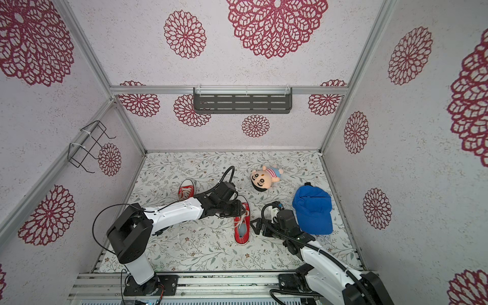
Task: Remove the insole from the shoe
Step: Untie the shoelace on the shoe.
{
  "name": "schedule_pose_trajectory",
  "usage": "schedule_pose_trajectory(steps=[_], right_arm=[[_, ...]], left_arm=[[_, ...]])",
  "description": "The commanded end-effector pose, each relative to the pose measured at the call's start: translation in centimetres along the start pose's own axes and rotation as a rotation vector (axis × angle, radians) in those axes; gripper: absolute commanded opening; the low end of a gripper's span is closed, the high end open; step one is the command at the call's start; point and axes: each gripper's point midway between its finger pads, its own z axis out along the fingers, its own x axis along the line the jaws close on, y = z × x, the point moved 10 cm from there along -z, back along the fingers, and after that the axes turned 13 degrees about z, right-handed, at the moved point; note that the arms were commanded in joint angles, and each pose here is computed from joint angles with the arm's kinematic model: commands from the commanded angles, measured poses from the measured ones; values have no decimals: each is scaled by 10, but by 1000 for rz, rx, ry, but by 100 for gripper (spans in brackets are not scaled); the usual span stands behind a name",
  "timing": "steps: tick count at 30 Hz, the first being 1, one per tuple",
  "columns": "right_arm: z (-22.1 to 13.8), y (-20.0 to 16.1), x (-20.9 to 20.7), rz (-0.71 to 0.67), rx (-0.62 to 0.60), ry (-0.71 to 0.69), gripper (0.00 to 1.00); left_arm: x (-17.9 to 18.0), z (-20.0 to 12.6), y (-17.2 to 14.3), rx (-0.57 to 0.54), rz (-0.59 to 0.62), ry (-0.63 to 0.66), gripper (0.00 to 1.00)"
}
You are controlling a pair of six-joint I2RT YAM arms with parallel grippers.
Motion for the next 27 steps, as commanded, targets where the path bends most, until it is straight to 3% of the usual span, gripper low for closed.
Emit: schedule_pose_trajectory(steps=[1, 8, 21, 27], right_arm=[[4, 5, 16, -16, 11, 48, 98], [15, -2, 12, -16, 50, -18, 98], [26, -21, -3, -31, 148, -179, 98], [29, -31, -8, -46, 170, -225, 98]], left_arm=[[-5, 2, 9, -27, -6, -35, 28], [-7, -11, 11, -57, 17, -17, 0], [-11, -90, 60, -291, 121, 19, 0], [-10, -112, 82, -363, 144, 30, 0]])
